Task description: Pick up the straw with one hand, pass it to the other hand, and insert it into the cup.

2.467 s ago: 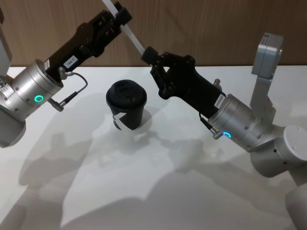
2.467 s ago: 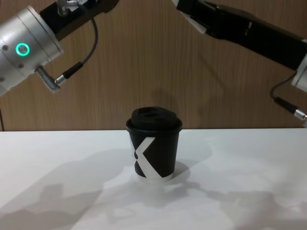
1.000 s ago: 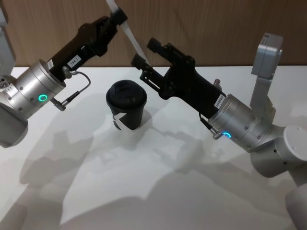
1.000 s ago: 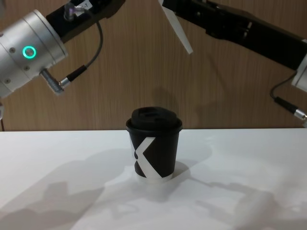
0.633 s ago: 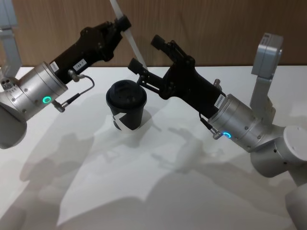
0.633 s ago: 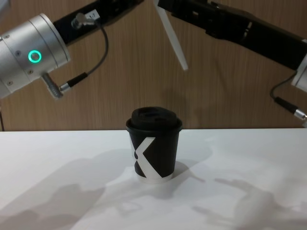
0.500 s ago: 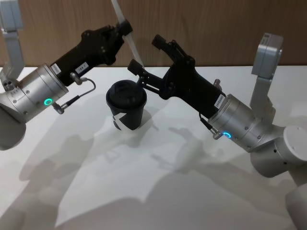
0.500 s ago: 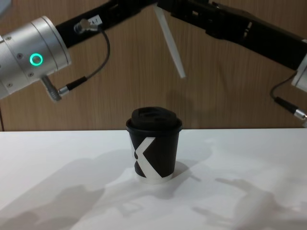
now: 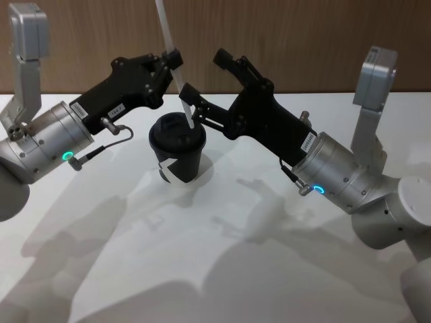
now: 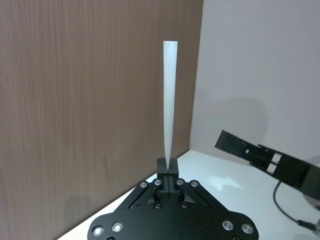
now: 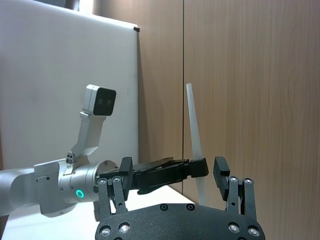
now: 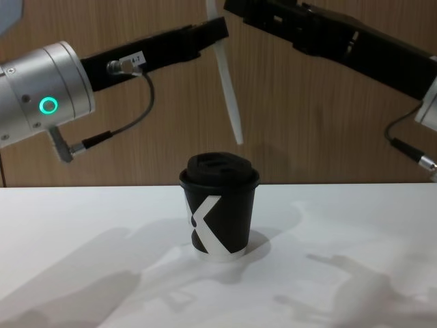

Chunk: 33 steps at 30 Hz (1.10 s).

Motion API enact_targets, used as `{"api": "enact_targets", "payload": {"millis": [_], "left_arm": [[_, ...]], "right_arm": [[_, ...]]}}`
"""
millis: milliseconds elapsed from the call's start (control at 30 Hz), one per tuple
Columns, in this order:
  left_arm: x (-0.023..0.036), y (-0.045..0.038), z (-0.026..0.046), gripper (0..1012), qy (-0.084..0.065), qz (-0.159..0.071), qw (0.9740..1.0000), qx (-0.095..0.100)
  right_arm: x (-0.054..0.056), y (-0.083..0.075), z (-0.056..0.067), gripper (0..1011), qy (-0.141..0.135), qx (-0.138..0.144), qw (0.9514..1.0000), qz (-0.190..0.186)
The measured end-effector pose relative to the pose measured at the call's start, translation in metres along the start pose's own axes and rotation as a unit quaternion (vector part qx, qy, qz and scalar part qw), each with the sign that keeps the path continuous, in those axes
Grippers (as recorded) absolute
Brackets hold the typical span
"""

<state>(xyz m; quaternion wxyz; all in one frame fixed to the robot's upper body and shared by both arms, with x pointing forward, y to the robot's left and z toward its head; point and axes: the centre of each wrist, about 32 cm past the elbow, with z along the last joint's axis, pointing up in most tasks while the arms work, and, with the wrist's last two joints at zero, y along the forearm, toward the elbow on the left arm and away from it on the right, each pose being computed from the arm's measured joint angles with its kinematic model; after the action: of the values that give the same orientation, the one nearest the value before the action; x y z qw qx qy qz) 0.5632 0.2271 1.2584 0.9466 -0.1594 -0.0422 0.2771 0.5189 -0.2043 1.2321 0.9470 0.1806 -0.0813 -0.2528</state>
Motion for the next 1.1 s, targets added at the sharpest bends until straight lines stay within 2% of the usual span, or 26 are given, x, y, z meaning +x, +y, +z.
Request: {"api": "enact_targets", "payload": {"millis": [133,433,733,1100], "left_arm": [[-0.0011,0.0021,0.0013,0,-0.013,0.008,0.9999,0.008],[-0.0015,0.0042,0.0034,0,-0.027,0.017,0.9993,0.02],[0.0001,0.0031,0.0038,1,-0.028,0.021,0.9988,0.033],[0.0047,-0.0011,-0.0011,1,-0.02,0.023,0.9985,0.046]], "right_arm": [[0.0,0.0,0.0,1001,0.0,0.0,1.0,0.0],[0.0,0.0,0.0,1001,0.0,0.0,1.0,0.0],[0.0,0.0,0.0,1001,0.0,0.0,1.0,0.0],[0.0,0.0,0.0,1001,0.0,0.0,1.0,0.0]]}}
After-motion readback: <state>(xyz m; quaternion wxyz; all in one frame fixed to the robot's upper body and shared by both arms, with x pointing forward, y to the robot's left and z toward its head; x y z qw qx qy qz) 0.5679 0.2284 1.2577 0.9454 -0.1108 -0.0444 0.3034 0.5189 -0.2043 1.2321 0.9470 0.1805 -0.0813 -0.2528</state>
